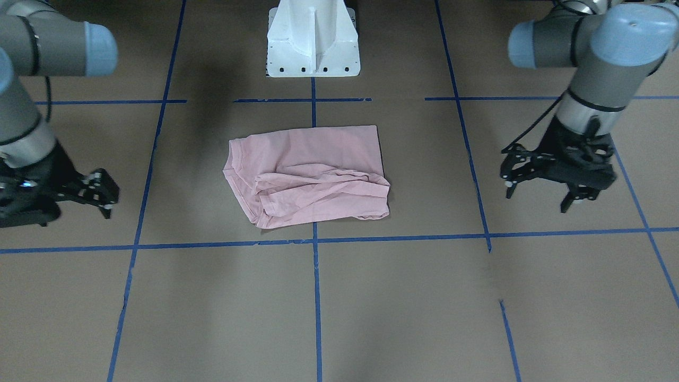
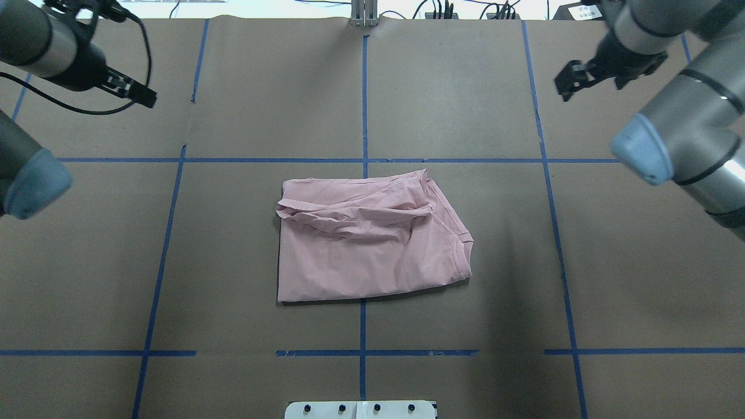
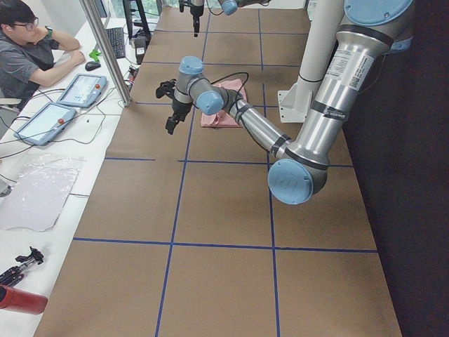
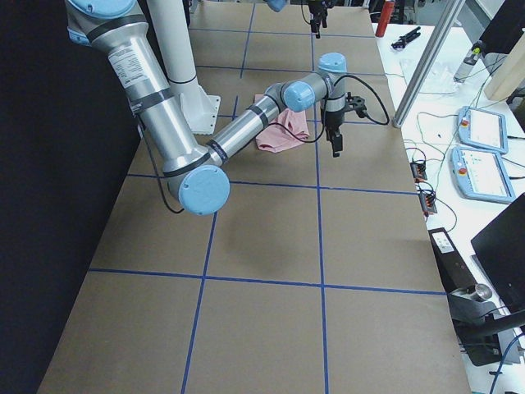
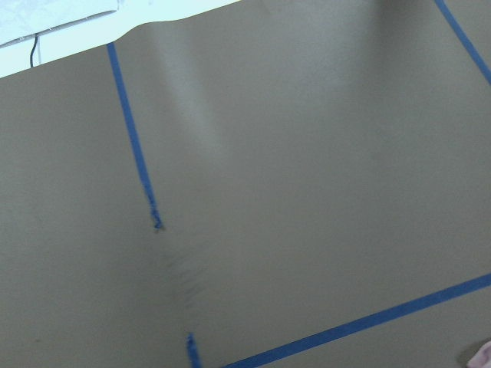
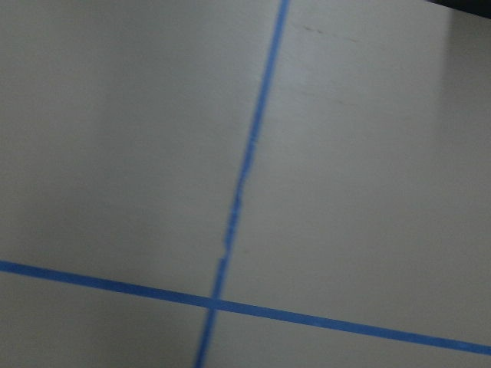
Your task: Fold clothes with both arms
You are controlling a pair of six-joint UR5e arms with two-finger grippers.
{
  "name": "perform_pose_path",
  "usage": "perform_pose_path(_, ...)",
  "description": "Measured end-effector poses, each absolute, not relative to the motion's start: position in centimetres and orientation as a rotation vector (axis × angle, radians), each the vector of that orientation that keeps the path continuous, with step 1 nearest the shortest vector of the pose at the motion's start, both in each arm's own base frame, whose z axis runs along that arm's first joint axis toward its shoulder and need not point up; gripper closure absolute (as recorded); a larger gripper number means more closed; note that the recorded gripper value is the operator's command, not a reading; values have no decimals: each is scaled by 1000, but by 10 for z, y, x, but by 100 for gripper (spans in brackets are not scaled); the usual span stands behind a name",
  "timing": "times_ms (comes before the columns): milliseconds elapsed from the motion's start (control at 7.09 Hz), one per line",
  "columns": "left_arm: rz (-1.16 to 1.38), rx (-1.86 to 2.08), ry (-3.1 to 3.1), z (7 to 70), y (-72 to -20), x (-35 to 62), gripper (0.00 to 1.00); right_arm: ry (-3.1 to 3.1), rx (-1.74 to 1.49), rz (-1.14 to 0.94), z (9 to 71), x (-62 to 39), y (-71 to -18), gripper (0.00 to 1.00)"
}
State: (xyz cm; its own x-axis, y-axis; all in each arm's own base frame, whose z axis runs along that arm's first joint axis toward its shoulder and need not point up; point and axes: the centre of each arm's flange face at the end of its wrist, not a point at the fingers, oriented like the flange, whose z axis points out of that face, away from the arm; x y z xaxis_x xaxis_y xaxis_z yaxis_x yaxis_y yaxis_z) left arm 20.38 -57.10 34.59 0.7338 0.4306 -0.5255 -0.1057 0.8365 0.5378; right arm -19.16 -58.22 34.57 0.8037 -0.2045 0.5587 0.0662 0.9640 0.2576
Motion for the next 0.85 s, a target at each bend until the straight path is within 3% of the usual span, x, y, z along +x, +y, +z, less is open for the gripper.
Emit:
perform_pose_path(423, 452, 520, 616, 444, -569, 40, 0, -639, 185, -283, 474, -19, -564, 0)
perform_pose_path(846, 327, 366, 752, 559, -527, -43, 0, -657, 25, -206, 607, 50, -496, 0)
